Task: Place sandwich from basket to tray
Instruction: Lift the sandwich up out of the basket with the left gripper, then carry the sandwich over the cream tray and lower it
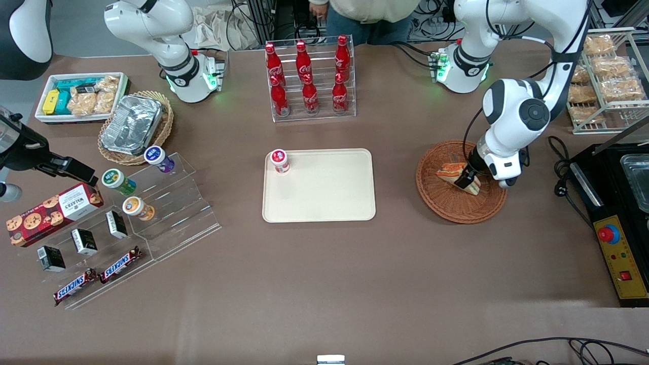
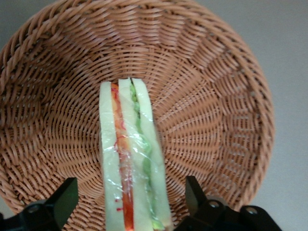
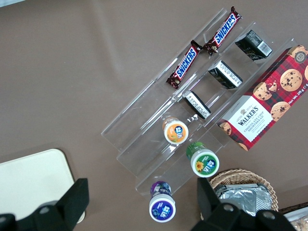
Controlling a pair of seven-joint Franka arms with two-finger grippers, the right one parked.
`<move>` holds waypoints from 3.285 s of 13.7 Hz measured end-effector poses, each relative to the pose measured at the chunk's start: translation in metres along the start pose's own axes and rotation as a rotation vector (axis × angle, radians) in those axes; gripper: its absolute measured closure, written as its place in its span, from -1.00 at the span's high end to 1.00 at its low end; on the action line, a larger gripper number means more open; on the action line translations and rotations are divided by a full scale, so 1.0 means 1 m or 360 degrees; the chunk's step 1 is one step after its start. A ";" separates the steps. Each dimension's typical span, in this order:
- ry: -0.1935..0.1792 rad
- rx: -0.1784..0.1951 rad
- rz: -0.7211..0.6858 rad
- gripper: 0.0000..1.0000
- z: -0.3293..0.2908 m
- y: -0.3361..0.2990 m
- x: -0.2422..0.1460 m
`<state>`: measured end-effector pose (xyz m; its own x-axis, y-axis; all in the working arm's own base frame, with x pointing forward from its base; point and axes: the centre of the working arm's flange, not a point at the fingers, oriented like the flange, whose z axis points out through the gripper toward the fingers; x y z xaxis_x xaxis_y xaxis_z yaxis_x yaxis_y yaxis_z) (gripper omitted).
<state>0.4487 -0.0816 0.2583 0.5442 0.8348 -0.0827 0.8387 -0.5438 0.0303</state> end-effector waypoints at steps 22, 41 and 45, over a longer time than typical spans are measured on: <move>-0.0097 0.0178 0.0487 -0.70 -0.299 0.092 -0.042; -0.0166 0.0155 0.1437 -0.74 -0.096 0.194 -0.264; -0.0180 0.0108 0.1578 -0.74 -0.047 0.204 -0.284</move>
<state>0.4667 -0.4255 0.3345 0.9894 -0.0099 -0.1450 0.0018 -0.9968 0.0805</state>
